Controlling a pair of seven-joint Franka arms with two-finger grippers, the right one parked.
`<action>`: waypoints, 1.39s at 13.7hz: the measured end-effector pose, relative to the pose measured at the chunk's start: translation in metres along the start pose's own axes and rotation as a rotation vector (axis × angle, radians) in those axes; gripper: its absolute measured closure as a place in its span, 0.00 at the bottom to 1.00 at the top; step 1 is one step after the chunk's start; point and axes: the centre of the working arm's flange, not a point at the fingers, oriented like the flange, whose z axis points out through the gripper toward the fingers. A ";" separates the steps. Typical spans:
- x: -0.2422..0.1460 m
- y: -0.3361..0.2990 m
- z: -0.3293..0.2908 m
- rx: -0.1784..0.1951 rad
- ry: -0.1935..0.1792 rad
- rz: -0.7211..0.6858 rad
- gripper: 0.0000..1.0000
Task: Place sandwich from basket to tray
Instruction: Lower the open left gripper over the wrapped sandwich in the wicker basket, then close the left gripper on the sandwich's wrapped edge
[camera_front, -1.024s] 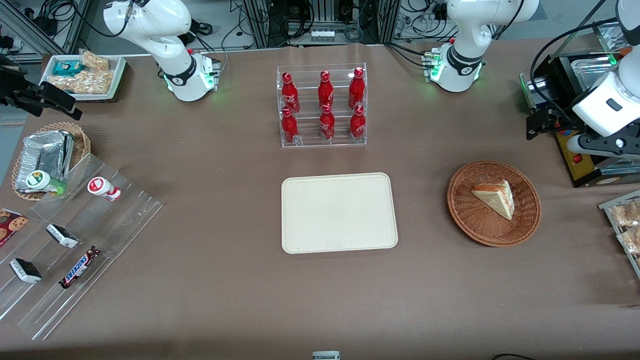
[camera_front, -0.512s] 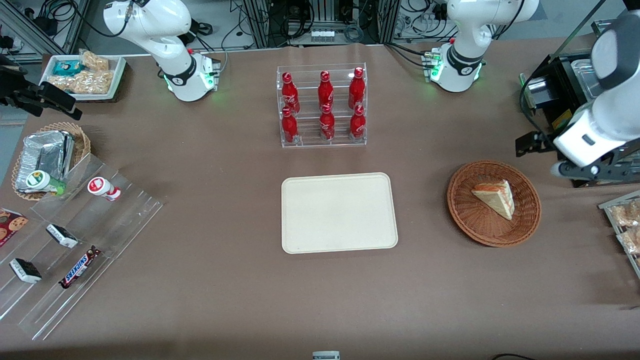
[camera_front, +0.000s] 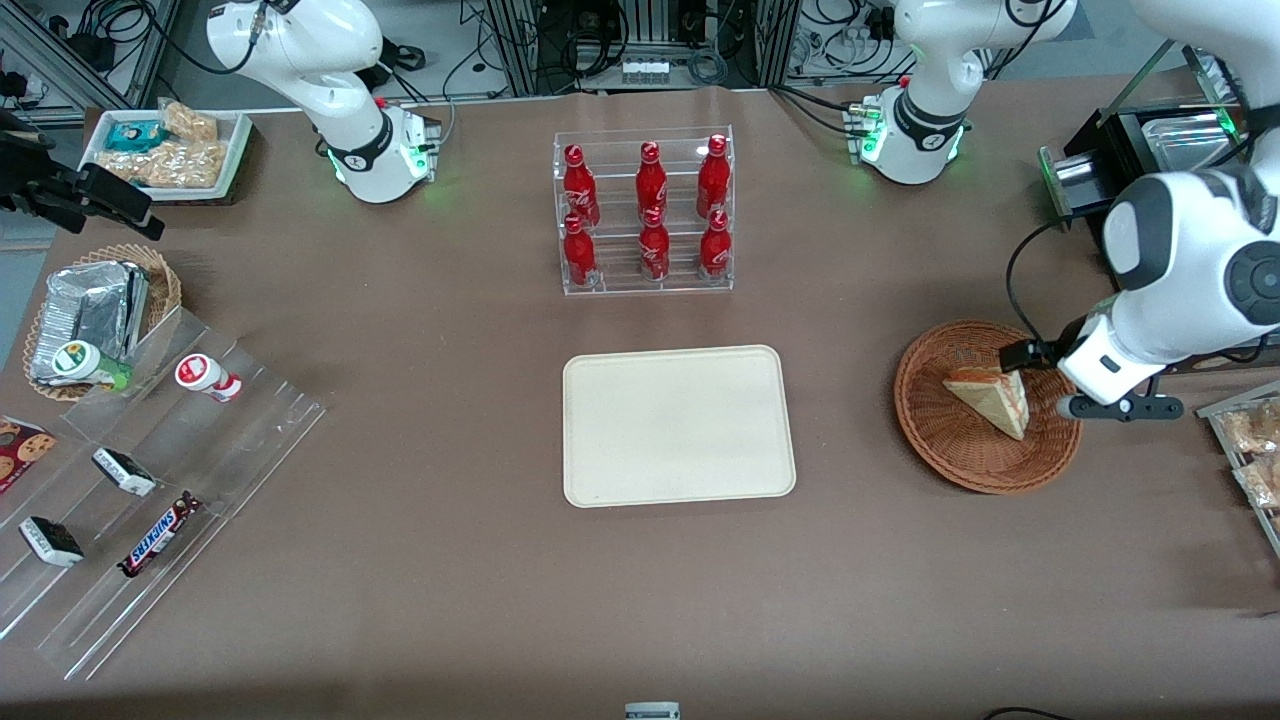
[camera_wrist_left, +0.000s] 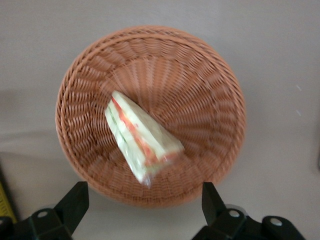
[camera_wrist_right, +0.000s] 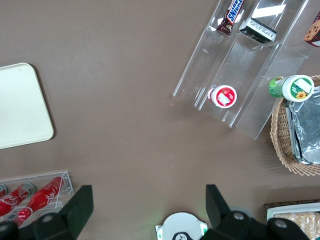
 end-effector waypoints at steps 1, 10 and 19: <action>-0.002 -0.003 0.016 -0.001 0.009 -0.080 0.00; -0.012 -0.001 0.056 -0.041 0.073 -0.952 0.00; -0.006 -0.008 0.096 -0.020 0.003 -1.178 0.51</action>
